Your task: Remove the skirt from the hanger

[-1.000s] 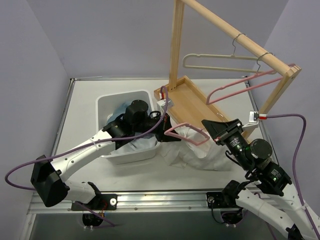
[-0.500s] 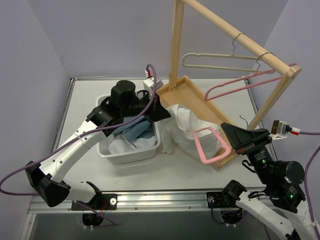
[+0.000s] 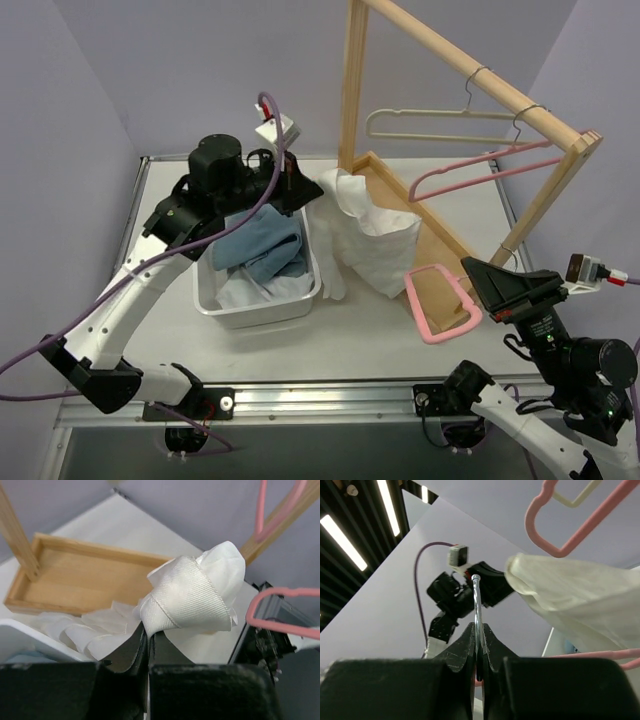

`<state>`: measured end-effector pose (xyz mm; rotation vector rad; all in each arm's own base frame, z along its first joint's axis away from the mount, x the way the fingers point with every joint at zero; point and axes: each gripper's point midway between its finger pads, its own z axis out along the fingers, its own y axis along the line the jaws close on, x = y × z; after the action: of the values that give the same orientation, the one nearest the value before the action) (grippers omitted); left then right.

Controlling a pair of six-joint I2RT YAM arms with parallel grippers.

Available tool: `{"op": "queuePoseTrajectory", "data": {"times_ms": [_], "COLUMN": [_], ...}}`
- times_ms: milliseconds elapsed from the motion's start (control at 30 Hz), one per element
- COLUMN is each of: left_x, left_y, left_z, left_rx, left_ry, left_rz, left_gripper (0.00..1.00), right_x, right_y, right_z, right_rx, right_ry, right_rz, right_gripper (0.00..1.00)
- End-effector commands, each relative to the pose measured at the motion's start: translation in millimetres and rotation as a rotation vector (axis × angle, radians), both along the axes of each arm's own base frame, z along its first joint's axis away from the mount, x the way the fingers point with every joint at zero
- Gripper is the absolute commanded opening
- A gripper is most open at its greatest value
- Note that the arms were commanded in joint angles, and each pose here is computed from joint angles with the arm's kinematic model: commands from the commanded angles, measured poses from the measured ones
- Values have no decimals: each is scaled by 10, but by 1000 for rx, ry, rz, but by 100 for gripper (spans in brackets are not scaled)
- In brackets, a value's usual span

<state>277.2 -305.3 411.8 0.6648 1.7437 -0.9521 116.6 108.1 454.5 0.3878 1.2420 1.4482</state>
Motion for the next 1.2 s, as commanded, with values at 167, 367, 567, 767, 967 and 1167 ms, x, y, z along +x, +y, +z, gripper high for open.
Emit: {"op": "queuePoseTrajectory", "data": {"times_ms": [167, 367, 567, 767, 967, 1167], "left_x": [-126, -361, -564, -615, -432, -212], "left_y": [708, 960, 1121, 1276, 1193, 934], "left_z": [1710, 2288, 2604, 2648, 2331, 1847], "left_rx": [-243, -321, -356, -318, -218, -150], "left_ry": [-437, -558, -636, -675, -669, -621], "left_rz": [230, 271, 280, 332, 341, 277], "left_gripper": [5, 3, 2, 2, 2, 2], "right_x": [-34, 50, 123, 127, 106, 113], "right_y": [-243, -176, -98, -96, -120, -105], "right_z": [-90, -143, -235, -270, -260, -264], "right_rx": [6, -35, -59, -65, -63, -69], "right_ry": [45, 66, 83, 95, 96, 100], "right_rz": [-78, -88, -85, -85, -86, -83], "right_gripper": [0, 0, 0, 0, 0, 0]}}
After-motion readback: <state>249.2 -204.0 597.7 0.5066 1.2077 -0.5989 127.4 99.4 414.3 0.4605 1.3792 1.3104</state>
